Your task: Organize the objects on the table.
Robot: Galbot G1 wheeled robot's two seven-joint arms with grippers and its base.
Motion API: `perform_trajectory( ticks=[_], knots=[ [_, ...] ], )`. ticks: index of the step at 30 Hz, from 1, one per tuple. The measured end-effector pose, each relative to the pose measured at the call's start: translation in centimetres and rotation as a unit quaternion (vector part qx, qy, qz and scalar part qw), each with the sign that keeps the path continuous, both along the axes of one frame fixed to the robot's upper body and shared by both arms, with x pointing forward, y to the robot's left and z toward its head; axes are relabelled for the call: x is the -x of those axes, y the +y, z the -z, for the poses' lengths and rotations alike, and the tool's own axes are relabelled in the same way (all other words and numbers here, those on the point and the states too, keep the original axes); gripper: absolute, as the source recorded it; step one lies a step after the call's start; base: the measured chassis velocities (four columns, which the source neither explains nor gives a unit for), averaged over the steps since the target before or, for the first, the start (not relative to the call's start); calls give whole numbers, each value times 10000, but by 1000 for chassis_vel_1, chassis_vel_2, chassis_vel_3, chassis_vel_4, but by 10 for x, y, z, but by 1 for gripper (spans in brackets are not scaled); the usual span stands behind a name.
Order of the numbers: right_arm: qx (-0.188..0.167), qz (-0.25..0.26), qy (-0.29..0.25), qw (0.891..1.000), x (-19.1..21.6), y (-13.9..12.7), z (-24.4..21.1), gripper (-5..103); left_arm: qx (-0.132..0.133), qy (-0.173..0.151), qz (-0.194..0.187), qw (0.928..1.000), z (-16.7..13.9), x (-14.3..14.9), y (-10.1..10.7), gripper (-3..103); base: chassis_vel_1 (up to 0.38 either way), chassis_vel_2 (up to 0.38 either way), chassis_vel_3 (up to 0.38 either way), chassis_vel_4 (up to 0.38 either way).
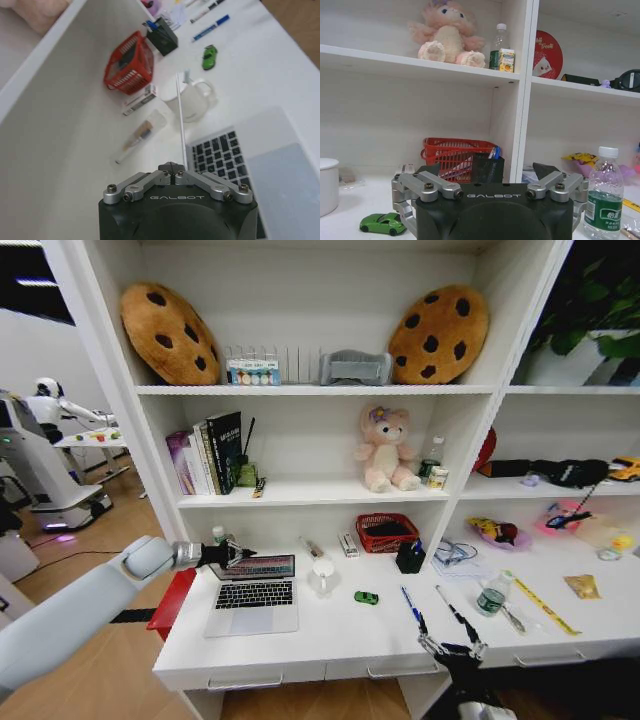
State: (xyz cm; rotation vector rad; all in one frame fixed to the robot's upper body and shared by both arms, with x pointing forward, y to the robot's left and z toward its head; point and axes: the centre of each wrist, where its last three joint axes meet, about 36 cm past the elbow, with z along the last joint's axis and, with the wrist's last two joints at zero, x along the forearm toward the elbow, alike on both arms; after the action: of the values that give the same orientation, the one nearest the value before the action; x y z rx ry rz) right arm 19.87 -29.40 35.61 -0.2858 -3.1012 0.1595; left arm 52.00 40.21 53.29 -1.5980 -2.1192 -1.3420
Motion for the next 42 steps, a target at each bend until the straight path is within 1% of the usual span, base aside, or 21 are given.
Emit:
perform_trajectory(
  ticks=[7,18,19,21,23,24,25,26,29,30,32,33,34,35,36,37,38,39,40,41,42],
  knots=[
    [-19,12,10,10000,-5,1,2,100,-367,533,337,9973,6,51,8,0,0,0,0,0],
    [-16,56,23,10000,-3,1,1,100,-240,803,394,9957,34,85,-5,0,0,0,0,0],
    [-11,76,18,10000,-2,1,0,100,-33,779,240,9967,37,89,-2,0,0,0,0,0],
    [-7,93,10,10000,-2,1,-1,100,168,734,98,9971,39,92,2,0,0,0,0,0],
    [-15,179,-17,9998,-2,1,-3,100,865,516,-563,9933,44,102,13,0,0,0,0,0],
    [-15,179,-17,9998,-2,1,-3,100,865,516,-563,9933,44,102,13,0,0,0,0,0],
    [-28,211,-24,9998,-2,1,-4,100,1126,438,-824,9892,47,105,14,0,0,0,0,0],
    [-54,254,-31,9997,-2,2,-5,100,1598,248,-1351,9775,54,108,15,0,0,0,0,0],
    [-56,265,-31,9996,-2,2,-5,100,1656,214,-1436,9754,55,108,15,0,0,0,0,0],
    [-64,349,-10,9994,0,2,-7,100,2135,-32,-2270,9502,63,110,10,0,0,0,0,0],
    [-58,426,8,9991,1,2,-9,100,2394,-124,-2830,9287,67,112,5,6,0,0,0,0],
    [-58,426,8,9991,1,2,-9,100,2394,-124,-2830,9287,67,112,5,6,0,0,0,0],
    [-28,550,29,9985,2,1,-11,100,2633,-201,-3536,8974,70,114,-3,16,0,0,0,0],
    [-28,550,29,9985,2,1,-11,100,2633,-201,-3536,8974,70,114,-3,16,0,0,0,0],
    [17,624,39,9980,2,-1,-14,100,2788,-290,-4467,8496,69,118,-12,22,0,0,0,0],
    [40,615,28,9981,2,-3,-17,100,2845,-376,-5081,8121,66,122,-13,27,0,0,0,0],
    [40,615,28,9981,2,-3,-17,100,2845,-376,-5081,8121,66,122,-13,27,0,0,0,0],
    [31,601,-3,9982,1,-4,-20,100,2955,-397,-5687,7666,65,133,-15,32,0,0,0,0],
    [8,564,-40,9984,-2,-5,-27,100,3037,-501,-6152,7258,58,148,-9,38,0,0,0,0],
    [8,564,-40,9984,-2,-5,-27,100,3037,-501,-6152,7258,58,148,-9,38,0,0,0,0],
    [9,499,-59,9987,-5,-6,-34,100,3078,-640,-6328,7076,49,163,-2,43,0,0,0,0]
  ],
)
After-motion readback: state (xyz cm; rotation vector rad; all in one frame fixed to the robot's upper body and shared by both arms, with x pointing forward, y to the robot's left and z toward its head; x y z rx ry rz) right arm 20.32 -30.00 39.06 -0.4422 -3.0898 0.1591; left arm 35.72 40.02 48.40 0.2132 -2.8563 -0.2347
